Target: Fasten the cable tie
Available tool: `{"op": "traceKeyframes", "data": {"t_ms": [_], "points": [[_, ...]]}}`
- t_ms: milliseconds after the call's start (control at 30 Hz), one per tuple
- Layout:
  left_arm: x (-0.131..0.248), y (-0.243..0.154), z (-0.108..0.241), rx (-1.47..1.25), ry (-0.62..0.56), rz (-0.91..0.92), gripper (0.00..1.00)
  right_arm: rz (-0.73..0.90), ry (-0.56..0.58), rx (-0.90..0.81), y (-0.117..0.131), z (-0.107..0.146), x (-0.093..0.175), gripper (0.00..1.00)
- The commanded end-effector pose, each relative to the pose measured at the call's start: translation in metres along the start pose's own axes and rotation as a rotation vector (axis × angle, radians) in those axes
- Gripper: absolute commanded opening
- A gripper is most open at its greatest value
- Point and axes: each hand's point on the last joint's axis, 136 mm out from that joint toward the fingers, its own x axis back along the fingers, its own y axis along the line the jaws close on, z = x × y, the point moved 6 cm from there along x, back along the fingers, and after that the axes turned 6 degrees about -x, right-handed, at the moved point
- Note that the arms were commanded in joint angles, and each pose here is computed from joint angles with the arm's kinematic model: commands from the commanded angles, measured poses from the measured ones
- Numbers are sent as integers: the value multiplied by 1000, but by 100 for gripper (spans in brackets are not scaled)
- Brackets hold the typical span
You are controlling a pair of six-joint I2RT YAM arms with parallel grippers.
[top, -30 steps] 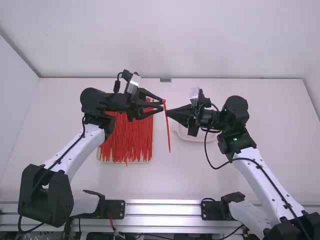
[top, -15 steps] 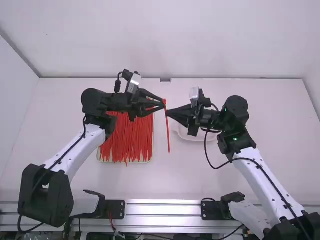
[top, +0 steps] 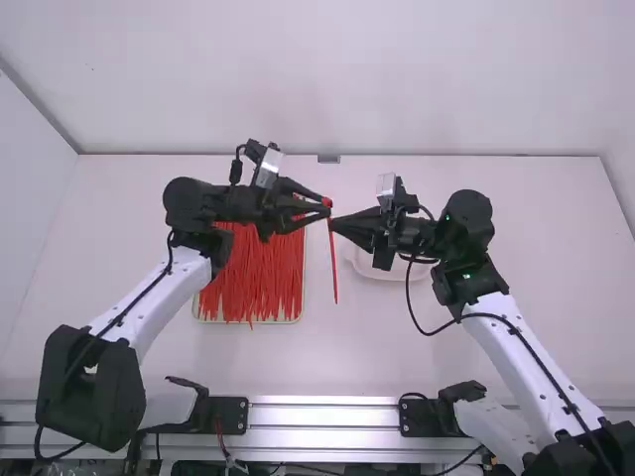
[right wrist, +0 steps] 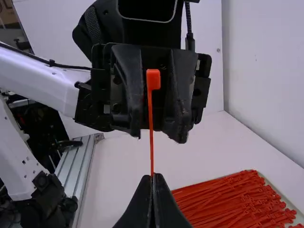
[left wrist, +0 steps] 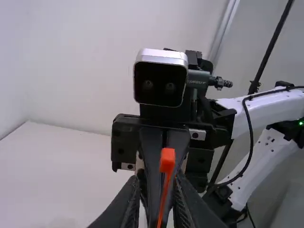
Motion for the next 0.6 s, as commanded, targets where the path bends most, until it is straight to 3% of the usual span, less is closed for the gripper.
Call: {"op": "traceKeyframes", "data": {"t_ms": [0,67,500,533,567], "points": [[-5,-1,-1,-14,-12,2,5,-7,6,-13,0,3,-1,0],[-5,1,-1,-9,-16,-6,1,-7,6,-13,0,3,-1,0],[-2,3,0,7,-12,-18,1,-13,11,-21,0,4,-1,0],[-1,3,-1,8,-13,-20,1,-13,13,-24,0,5,-1,1],[1,3,-2,12,-16,-24,1,-18,16,-27,0,5,-1,9]]}}
